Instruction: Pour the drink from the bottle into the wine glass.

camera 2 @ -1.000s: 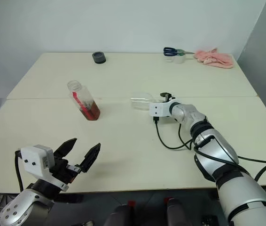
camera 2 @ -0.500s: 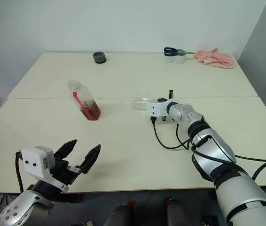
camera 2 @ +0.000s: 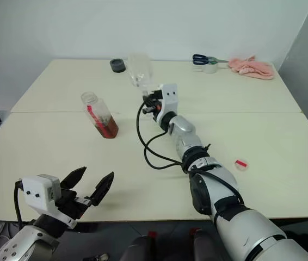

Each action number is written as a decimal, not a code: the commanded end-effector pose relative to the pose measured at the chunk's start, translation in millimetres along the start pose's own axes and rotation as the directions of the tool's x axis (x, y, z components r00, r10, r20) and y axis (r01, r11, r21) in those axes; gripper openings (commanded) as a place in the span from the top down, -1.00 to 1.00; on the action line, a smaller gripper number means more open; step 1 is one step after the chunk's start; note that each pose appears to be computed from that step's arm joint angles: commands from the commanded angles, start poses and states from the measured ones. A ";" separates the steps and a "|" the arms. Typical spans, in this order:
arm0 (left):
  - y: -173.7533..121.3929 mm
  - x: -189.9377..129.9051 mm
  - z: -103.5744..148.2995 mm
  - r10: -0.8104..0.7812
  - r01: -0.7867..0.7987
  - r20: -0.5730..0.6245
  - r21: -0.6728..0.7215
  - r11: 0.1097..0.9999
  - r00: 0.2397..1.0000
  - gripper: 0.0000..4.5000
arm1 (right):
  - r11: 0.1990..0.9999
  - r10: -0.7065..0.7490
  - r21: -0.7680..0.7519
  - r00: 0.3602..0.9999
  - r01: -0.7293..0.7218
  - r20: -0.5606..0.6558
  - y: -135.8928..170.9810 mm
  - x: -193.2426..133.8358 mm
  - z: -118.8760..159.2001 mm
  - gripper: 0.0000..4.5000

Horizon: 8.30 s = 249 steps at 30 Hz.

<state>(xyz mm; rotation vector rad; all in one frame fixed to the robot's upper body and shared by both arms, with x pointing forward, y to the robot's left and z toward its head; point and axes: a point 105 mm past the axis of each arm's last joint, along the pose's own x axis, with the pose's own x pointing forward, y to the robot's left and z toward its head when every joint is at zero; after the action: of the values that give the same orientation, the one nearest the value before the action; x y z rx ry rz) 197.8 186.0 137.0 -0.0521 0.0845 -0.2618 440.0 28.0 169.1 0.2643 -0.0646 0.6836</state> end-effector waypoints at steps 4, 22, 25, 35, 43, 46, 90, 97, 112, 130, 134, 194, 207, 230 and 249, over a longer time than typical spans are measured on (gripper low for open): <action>-4.3 -2.6 15.4 -0.020 0.018 0.054 0.034 0.999 0.998 -1.00 | 0.989 -0.066 -0.135 0.997 0.060 -0.039 -17.6 -14.9 -20.6 0.95; -4.2 0.3 17.9 -0.040 0.039 0.051 0.032 0.999 0.998 -1.00 | 0.945 -0.179 -0.315 0.940 0.083 -0.291 -84.6 -93.2 -79.1 0.95; -4.3 0.2 17.5 -0.041 0.039 0.048 0.033 0.999 0.998 -1.00 | 0.946 -0.151 -0.319 0.947 0.055 -0.284 -77.2 -89.3 -73.0 0.95; -0.4 -4.9 18.4 -0.010 0.008 0.049 0.044 0.999 0.999 -1.00 | 0.951 -0.048 -0.308 0.993 0.012 -0.109 -40.1 -42.6 -24.8 0.95; 11.1 -7.7 23.5 0.014 -0.018 0.057 0.076 0.997 0.998 -1.00 | 0.943 -0.085 -0.327 0.993 0.055 -0.078 -39.9 -21.8 -4.9 0.95; 9.7 -6.6 23.8 0.007 -0.012 0.059 0.075 0.997 0.998 -1.00 | 0.946 -0.107 -0.315 0.991 0.079 -0.074 -41.4 -19.5 -4.1 0.95; 4.0 -2.4 23.5 -0.021 0.017 0.057 0.062 0.998 0.998 -1.00 | 0.944 -0.038 -0.328 0.999 0.033 -0.007 -22.8 -30.7 -29.3 0.41; 3.7 -0.8 23.5 -0.023 0.020 0.059 0.060 0.998 0.998 -1.00 | 0.943 -0.021 -0.331 1.000 0.017 -0.006 -24.4 -32.7 -27.8 -0.68; 19.6 -2.5 7.2 0.139 -0.137 0.052 -0.038 0.990 0.989 -1.00 | 0.883 0.248 -0.389 0.965 -0.262 -0.088 -43.3 -96.6 -6.0 -0.97; 87.5 43.1 7.2 0.318 -0.325 0.149 0.022 0.946 0.936 -1.00 | 0.716 0.628 -0.222 0.750 -0.661 -0.208 47.5 -198.0 57.5 -0.97; 95.2 52.1 10.1 0.284 -0.294 0.140 0.052 0.954 0.949 -1.00 | 0.747 0.586 -0.260 0.791 -0.612 -0.175 47.8 -191.6 62.3 -0.97; 85.1 213.7 30.1 -0.012 -0.028 0.208 0.186 0.982 0.978 -0.83 | 0.864 0.397 -0.300 0.914 -0.403 -0.084 47.3 -193.1 78.1 -1.00; 108.1 207.2 24.7 0.049 -0.088 0.200 0.190 0.978 0.979 0.27 | 0.875 0.377 -0.297 0.923 -0.381 -0.074 45.8 -193.0 79.4 -1.00; 17.7 248.9 156.5 -0.308 0.100 0.194 0.677 0.729 0.931 0.27 | 0.913 0.130 -0.405 0.978 -0.052 0.166 3.0 -161.6 100.3 -1.00; -0.8 260.7 177.4 -0.293 -0.004 0.119 0.930 0.367 0.949 0.27 | 0.913 0.096 -0.408 0.978 -0.014 0.183 4.6 -165.6 87.2 -1.00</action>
<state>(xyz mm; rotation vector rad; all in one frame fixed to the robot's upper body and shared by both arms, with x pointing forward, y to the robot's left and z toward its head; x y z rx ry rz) 467.3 125.1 265.1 1.0301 -0.2824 -0.5002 319.0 -93.2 217.8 -0.0575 -0.3396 0.6837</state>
